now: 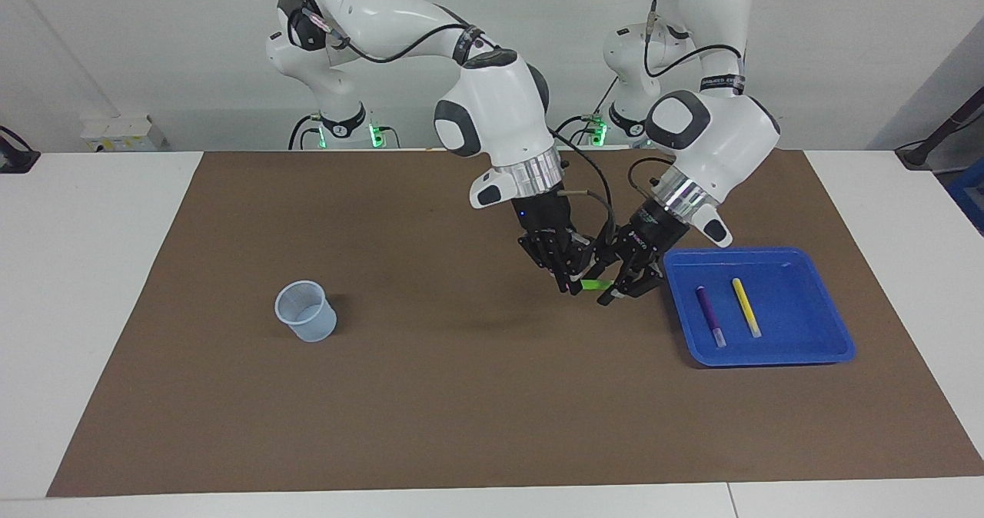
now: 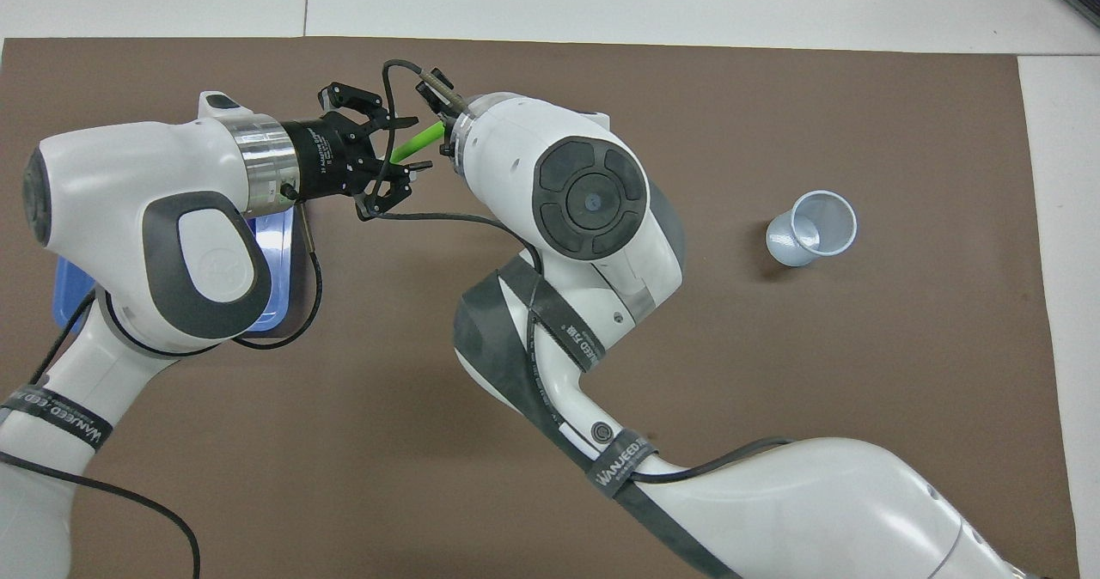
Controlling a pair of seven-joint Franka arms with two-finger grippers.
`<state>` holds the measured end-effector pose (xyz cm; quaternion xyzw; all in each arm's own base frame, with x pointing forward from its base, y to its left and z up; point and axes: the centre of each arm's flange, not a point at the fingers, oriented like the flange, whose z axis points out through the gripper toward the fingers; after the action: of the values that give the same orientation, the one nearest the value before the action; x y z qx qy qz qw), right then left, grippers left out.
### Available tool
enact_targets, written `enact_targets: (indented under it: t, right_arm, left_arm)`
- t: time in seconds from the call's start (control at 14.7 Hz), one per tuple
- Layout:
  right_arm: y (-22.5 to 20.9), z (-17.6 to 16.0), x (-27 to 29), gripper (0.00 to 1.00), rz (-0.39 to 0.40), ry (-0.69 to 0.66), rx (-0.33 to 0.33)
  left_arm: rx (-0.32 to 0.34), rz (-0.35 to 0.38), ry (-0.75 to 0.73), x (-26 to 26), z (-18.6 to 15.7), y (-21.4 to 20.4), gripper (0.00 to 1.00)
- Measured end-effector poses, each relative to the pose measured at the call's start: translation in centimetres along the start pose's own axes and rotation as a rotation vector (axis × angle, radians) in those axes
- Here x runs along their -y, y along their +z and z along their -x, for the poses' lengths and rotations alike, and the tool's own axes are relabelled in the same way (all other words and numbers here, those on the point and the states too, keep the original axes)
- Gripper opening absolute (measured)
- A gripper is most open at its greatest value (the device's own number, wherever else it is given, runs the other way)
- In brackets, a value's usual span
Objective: Right arm passes pens to left for tray arrangement
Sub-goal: 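Close the left gripper on the green pen beside the right gripper, then lower the green pen into the tray while the right gripper withdraws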
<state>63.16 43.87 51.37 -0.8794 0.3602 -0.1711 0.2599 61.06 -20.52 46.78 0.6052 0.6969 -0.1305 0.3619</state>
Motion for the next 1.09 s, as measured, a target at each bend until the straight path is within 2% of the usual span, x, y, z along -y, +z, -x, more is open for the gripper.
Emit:
enact_targets:
  t: [0.07,0.2,0.75,0.89,1.02,1.09]
  right_arm:
    - [0.0,0.1,0.0,0.18,0.0,-0.001,0.001]
    - [-0.2,0.3,0.2,0.18,-0.001,0.009,0.004]
    - [0.1,0.6,0.2,0.18,0.001,0.016,0.012]
    - [0.2,0.7,0.1,0.21,0.006,0.024,0.021]
    - [0.2,0.8,0.0,0.38,0.024,0.024,0.024]
    - [0.2,0.7,-0.1,0.51,0.037,0.025,0.024]
  left_arm:
    - [-0.001,0.001,-0.001,-0.1,-0.1,0.0,0.43]
    - [-0.002,0.006,-0.01,-0.1,-0.3,0.0,0.18]
    - [-0.007,0.005,0.012,-0.1,-0.7,-0.1,0.18]
    - [-0.008,0.003,0.042,-0.1,-0.9,-0.2,0.18]
    - [-0.012,-0.012,0.108,-0.2,-1.7,-0.2,0.18]
    - [-0.014,-0.025,0.154,-0.3,-2.3,-0.4,0.18]
